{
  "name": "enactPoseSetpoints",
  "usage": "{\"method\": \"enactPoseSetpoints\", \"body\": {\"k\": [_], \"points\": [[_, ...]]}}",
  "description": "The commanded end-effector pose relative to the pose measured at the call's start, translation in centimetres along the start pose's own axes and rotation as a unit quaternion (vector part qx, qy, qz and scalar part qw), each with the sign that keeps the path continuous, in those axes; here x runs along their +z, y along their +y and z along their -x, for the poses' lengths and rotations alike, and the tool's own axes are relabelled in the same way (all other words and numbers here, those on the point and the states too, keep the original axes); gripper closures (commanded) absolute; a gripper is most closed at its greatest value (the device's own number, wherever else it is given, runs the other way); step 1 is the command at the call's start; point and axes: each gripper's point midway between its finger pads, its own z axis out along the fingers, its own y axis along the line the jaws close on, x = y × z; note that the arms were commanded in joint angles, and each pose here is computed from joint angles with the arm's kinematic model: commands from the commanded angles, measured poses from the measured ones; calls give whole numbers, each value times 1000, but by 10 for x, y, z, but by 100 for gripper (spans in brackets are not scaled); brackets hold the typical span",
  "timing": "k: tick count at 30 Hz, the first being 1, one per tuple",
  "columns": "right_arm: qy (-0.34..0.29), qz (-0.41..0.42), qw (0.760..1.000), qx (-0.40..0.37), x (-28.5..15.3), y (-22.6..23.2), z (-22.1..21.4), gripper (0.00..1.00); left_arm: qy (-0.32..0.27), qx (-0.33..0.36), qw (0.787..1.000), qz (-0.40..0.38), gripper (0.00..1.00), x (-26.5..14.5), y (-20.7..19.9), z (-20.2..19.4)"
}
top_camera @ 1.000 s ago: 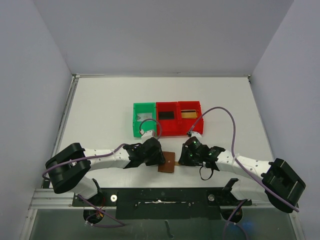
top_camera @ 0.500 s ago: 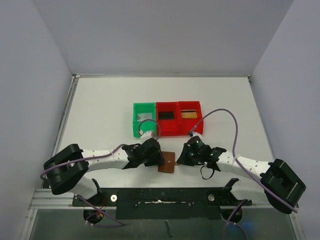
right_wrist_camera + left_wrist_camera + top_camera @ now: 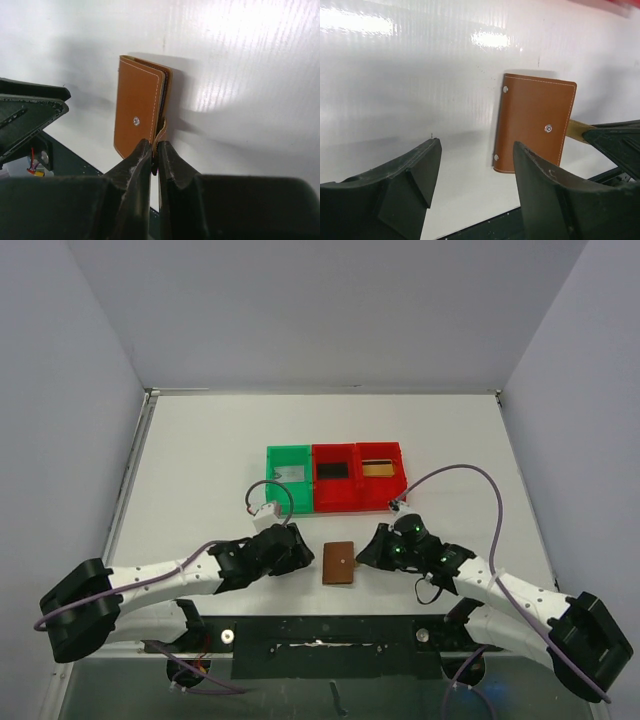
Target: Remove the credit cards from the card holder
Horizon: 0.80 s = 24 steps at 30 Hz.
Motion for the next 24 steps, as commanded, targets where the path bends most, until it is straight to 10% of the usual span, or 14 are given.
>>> {"method": "enactPoseSetpoints", "body": {"k": [1,24], "points": [[-56,61,996,-42,-17,38,33,100,-53,-39,997,-27,40,-14,-5,26],[-10,225,967,-118,-16,130,40,100,-95,-81,989,-77,23,-51,-3,54]]}}
